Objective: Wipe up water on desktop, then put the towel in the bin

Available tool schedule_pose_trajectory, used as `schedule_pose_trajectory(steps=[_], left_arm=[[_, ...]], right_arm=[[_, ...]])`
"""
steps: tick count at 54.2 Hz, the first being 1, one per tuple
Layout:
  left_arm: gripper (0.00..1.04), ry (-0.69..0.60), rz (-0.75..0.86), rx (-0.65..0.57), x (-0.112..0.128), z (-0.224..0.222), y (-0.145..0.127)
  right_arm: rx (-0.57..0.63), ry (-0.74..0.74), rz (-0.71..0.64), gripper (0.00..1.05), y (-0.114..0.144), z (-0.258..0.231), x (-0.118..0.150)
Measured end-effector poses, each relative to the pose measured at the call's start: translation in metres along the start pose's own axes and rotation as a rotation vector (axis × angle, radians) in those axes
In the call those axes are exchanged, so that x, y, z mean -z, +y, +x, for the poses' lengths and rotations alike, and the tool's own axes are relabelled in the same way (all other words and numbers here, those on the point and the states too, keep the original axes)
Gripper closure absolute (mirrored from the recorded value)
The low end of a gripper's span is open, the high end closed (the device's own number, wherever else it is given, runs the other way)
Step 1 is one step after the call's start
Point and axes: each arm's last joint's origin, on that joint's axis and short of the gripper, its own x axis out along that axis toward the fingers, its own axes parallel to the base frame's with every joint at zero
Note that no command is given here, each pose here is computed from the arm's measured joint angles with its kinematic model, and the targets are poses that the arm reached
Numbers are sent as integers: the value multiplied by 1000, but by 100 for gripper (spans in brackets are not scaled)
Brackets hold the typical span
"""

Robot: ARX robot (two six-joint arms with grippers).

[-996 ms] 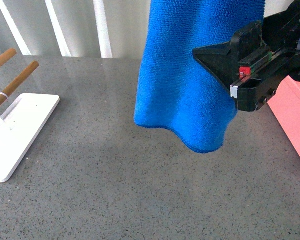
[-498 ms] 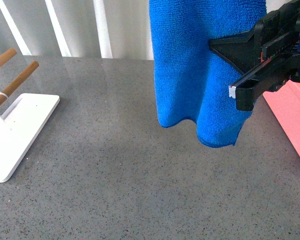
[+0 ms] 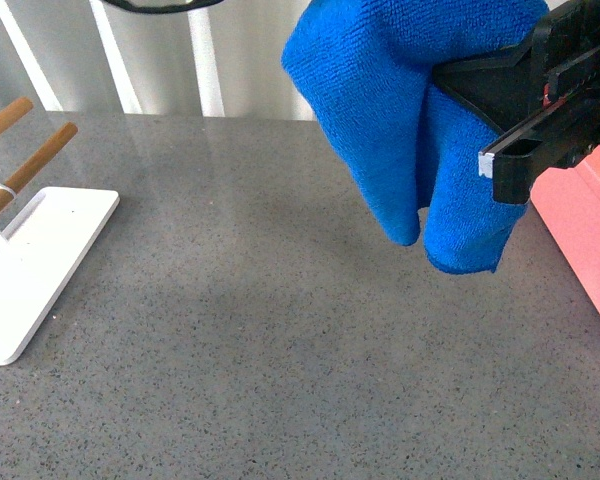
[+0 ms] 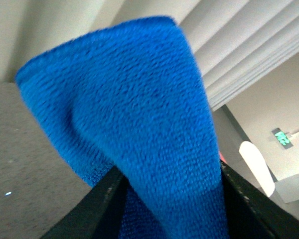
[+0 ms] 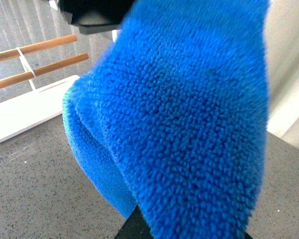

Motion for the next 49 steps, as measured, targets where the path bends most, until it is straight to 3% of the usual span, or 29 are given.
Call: schedule_pose_trajectory(steps=[7, 16, 24, 36, 49], left_arm=[[31, 5, 0, -82, -7, -3, 39], [5, -19, -40, -265, -23, -20, 110], [7, 1, -22, -359, -30, -61, 156], [7, 146, 68, -313, -18, -118, 168], [7, 166, 149, -267, -23, -176, 166]], right_arm=[[8, -10, 3, 101, -2, -1, -3], [26, -19, 10, 101, -4, -3, -7], [37, -25, 12, 101, -5, -7, -11], [49, -19, 11, 101, -11, -10, -10], [59, -14, 2, 101, -13, -11, -9]])
